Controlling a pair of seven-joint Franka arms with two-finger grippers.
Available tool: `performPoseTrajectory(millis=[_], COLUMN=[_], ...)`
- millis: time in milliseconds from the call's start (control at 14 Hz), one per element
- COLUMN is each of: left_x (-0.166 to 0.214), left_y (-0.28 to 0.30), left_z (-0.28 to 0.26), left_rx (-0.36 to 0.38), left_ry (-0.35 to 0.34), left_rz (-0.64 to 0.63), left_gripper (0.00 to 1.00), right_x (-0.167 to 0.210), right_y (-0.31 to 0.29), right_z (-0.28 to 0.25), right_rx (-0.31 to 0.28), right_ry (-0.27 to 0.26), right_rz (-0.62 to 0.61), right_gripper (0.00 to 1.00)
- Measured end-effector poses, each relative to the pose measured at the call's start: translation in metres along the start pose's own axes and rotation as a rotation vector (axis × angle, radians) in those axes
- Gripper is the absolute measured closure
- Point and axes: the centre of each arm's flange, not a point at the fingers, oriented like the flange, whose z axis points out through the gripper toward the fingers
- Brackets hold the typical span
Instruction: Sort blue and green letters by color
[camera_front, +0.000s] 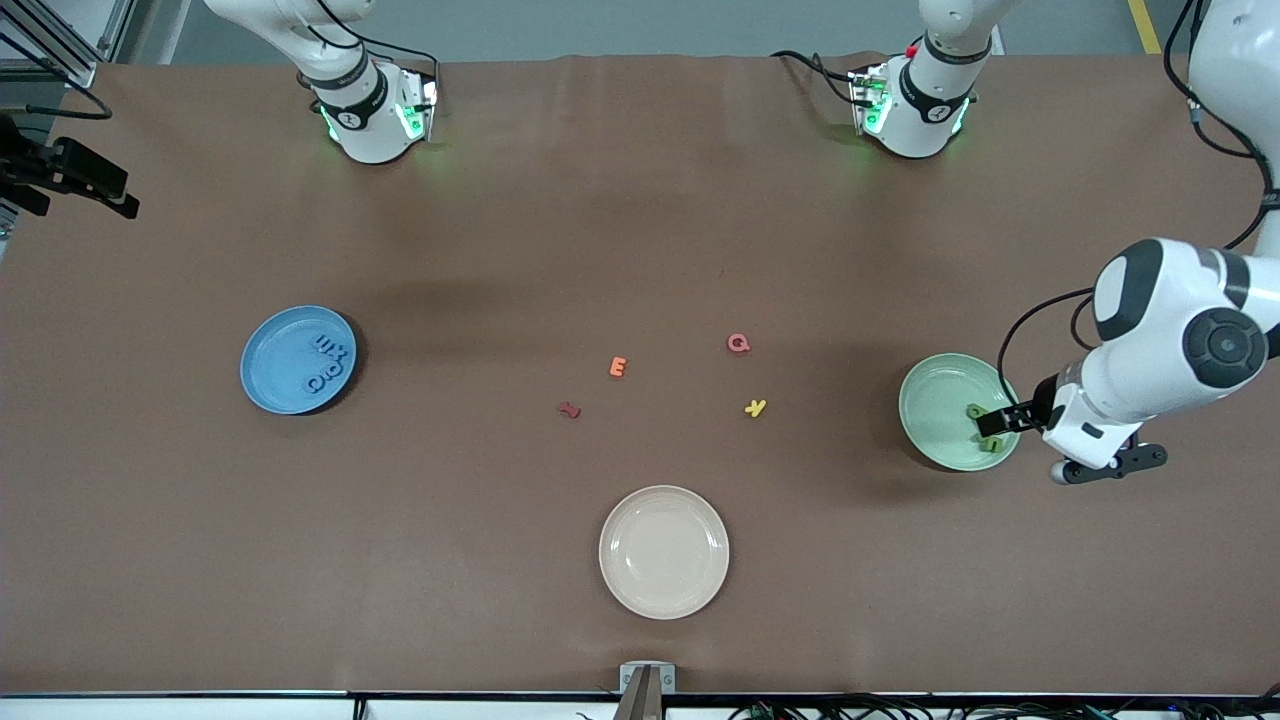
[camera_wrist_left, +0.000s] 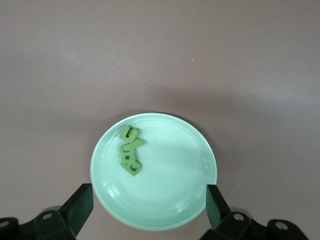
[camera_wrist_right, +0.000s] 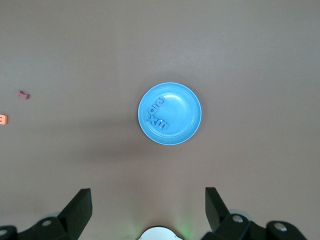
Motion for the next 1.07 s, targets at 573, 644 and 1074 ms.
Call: performPoseTrajectory(millis=[573, 644, 1074], left_x=[0.002, 0.002, -0.025], left_y=[-0.013, -0.013, 0.033], left_z=[-0.137, -0.144, -0.191], left_rx=[0.055, 0.052, 0.063], left_ry=[0.004, 0.012, 0.083], left_rz=[0.062, 0.061, 0.127], left_gripper=[0.0, 0.0, 0.0], right_x=[0.001, 0.001, 0.001], right_y=[0.0, 0.0, -0.002], right_z=[0.004, 0.004, 0.004], right_rx=[0.0, 0.0, 0.0], right_ry=[-0.002, -0.002, -0.003], right_rz=[0.0, 0.0, -0.004], right_gripper=[0.0, 0.0, 0.0])
